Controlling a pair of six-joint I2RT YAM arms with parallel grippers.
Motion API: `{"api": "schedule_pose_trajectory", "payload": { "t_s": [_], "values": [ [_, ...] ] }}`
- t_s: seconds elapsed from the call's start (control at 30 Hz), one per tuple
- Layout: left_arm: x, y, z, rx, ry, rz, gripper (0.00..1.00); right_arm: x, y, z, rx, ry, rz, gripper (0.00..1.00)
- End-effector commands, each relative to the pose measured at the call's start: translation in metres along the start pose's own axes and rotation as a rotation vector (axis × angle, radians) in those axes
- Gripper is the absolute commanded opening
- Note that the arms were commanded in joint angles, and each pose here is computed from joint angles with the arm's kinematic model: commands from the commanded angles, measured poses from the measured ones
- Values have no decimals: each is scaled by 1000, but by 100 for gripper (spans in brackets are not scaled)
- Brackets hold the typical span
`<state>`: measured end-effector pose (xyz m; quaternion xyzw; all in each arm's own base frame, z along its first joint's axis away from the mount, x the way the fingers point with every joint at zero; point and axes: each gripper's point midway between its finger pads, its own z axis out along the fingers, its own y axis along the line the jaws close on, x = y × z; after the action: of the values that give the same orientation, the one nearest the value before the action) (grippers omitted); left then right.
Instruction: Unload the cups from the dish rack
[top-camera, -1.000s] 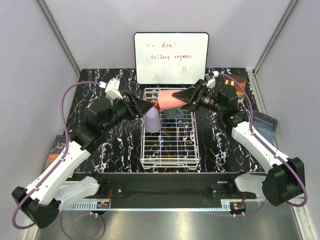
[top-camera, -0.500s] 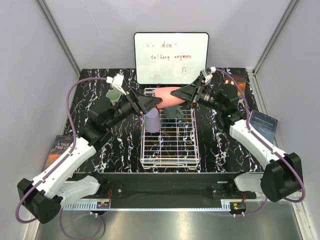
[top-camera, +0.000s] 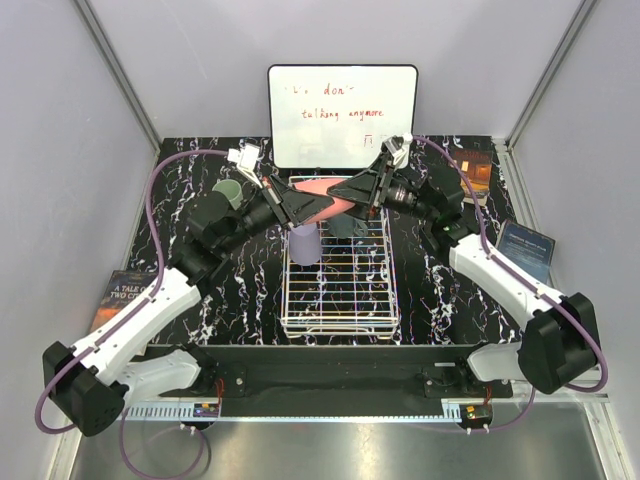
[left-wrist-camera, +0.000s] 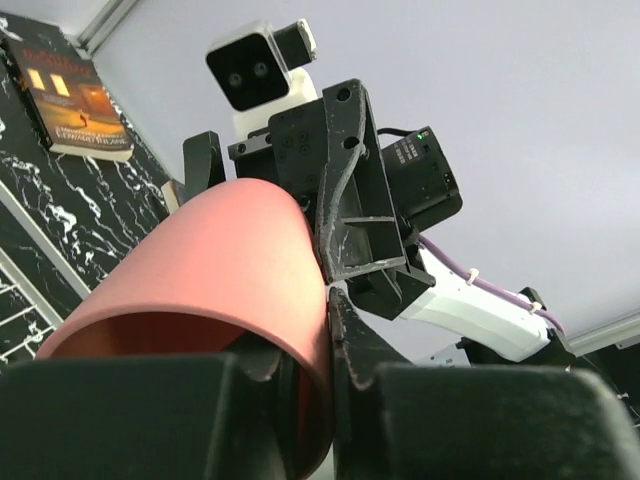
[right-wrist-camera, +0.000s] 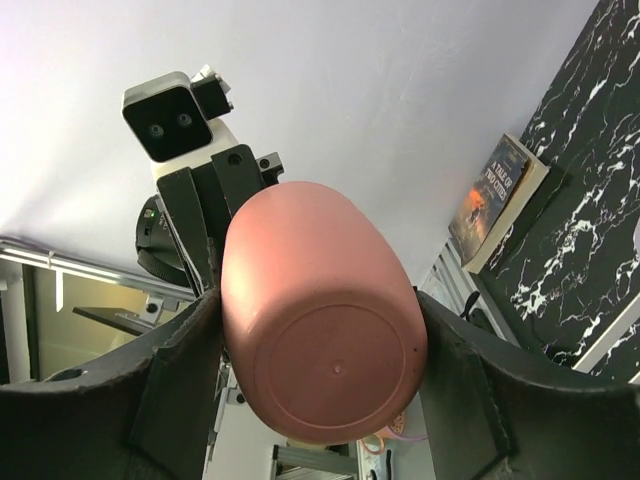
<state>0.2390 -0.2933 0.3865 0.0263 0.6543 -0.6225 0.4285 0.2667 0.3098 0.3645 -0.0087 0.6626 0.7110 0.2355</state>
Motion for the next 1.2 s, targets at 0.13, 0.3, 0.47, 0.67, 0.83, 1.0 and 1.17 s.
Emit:
{"api": "schedule_pose_trajectory", "payload": {
  "t_s": [0.13, 0.3, 0.47, 0.67, 0.83, 1.0, 1.17],
  "values": [
    [-1, 26, -6, -171, 39, 110, 0, -8, 19, -6, 90, -60, -169, 71],
    [-25, 50, -29, -418, 4, 236, 0, -43, 0, -44, 431, -275, -325, 100],
    [-58, 71, -52, -623, -60, 354, 0, -59, -6, -75, 647, -331, -413, 100],
    [-101, 143, -74, -1067, -18, 385, 0, -60, -50, -101, 914, -302, -365, 96],
    [-137, 188, -97, -1353, 43, 387, 0, -62, -70, -126, 1067, -317, -372, 94],
    [-162, 238, -109, -1470, 68, 324, 0, -58, -89, -144, 1204, -263, -382, 94],
    [-172, 285, -112, -1547, 98, 290, 0, -53, -97, -151, 1235, -244, -390, 94]
  ]
}}
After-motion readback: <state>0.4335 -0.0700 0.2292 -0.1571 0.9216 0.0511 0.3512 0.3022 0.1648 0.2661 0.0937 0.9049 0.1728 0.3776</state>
